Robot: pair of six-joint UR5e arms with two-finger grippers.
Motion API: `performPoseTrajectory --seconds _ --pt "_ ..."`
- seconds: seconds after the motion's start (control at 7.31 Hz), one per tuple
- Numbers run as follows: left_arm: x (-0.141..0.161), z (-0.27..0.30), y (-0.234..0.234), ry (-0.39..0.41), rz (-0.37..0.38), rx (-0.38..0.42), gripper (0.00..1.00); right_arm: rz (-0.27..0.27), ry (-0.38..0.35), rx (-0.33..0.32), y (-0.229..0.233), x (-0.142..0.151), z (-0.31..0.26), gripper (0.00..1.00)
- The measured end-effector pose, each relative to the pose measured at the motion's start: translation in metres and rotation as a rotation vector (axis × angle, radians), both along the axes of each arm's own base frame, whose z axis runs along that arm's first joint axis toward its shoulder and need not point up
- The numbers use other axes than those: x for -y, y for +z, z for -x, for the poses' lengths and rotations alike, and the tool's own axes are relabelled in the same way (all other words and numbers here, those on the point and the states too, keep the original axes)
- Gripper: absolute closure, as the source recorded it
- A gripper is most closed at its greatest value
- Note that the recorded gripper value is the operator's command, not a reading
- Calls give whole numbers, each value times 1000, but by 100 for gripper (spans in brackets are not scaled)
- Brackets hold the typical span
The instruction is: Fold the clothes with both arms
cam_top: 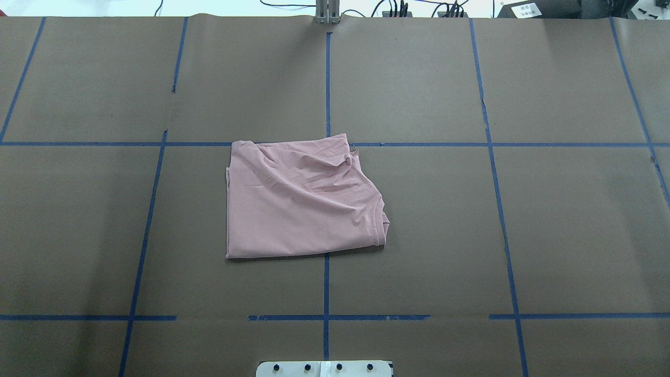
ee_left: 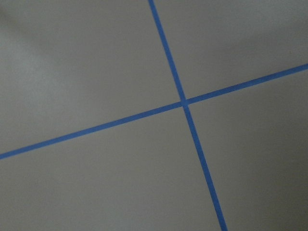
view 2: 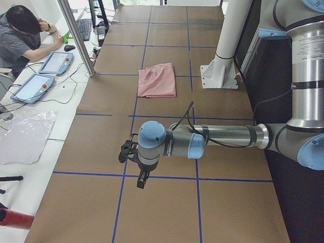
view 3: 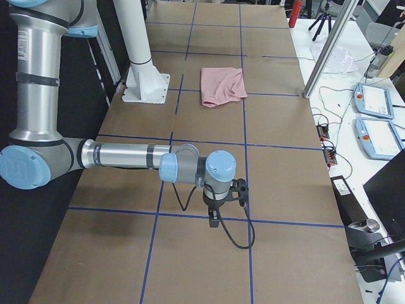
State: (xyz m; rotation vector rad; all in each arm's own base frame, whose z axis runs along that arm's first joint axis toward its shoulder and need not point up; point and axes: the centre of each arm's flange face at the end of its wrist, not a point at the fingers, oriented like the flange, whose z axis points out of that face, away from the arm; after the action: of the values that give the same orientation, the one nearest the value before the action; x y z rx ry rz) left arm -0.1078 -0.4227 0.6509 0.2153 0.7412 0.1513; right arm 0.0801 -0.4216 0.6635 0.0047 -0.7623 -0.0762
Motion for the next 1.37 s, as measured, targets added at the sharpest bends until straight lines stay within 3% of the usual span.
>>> performPoseTrajectory --seconds 0.55,0.82,1.37 --pt "-2 -2 -6 -5 7 -2 0 10 25 12 4 -12 -10 0" --pt "4 -18 -9 30 2 -3 0 10 25 12 5 -13 -10 0" --pt "8 -26 -25 54 -43 -2 0 11 20 12 8 -14 -10 0"
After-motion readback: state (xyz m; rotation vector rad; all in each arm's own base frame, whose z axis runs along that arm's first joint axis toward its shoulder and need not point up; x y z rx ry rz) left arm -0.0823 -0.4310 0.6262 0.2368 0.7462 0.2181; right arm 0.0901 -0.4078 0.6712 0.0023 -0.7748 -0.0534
